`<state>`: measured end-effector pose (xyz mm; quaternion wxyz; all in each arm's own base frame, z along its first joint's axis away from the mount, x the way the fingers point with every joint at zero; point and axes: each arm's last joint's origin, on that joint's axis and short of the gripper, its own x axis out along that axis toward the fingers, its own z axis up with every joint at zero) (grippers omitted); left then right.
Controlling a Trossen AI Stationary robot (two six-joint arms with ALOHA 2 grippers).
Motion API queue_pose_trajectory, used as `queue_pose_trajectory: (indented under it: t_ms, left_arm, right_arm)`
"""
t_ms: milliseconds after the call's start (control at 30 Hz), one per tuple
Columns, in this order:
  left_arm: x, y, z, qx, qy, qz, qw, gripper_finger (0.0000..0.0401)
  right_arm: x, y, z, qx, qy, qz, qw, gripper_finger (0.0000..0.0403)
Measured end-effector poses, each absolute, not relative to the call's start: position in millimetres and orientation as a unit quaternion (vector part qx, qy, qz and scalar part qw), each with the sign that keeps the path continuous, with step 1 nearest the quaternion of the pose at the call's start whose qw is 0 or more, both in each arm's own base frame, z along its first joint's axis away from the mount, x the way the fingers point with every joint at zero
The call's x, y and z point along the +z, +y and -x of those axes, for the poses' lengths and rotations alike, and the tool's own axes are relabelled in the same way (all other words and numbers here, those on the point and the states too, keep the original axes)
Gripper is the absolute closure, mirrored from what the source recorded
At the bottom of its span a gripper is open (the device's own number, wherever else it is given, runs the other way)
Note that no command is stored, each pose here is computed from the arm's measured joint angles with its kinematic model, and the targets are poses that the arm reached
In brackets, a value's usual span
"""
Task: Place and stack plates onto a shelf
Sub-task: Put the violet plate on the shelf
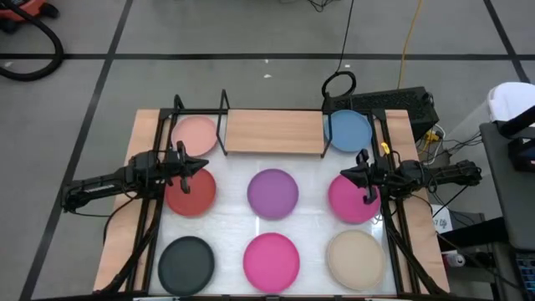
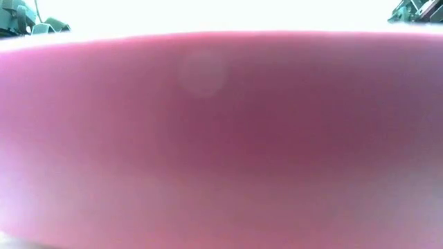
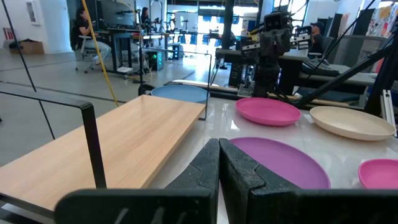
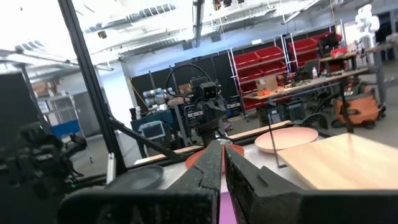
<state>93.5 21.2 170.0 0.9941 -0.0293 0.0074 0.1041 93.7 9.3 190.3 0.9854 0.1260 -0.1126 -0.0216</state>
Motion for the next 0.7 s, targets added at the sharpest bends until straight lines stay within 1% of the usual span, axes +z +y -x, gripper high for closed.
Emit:
queue_pose_trajectory:
  t_ms: [133, 300, 400, 700]
  left_arm:
    - [170, 21, -94, 0.104, 0.007, 0.029, 0.994, 0.0391]
    - [170, 21, -94, 0.104, 0.007, 0.029, 0.994, 0.0391]
    - [170, 21, -94, 0.104, 0.008, 0.029, 0.994, 0.0391]
    - [170, 21, -94, 0.104, 0.008, 0.029, 0.994, 0.0391]
  right_arm:
    - [189, 9, -95, -0.028, -0.102, -0.104, 0.989, 0.0397]
    - [180, 7, -101, -0.086, -0.059, -0.107, 0.989, 0.0397]
    - [178, 7, -105, -0.11, -0.041, -0.087, 0.989, 0.0397]
    - [188, 6, -119, -0.127, -0.082, -0.003, 0.989, 0.0397]
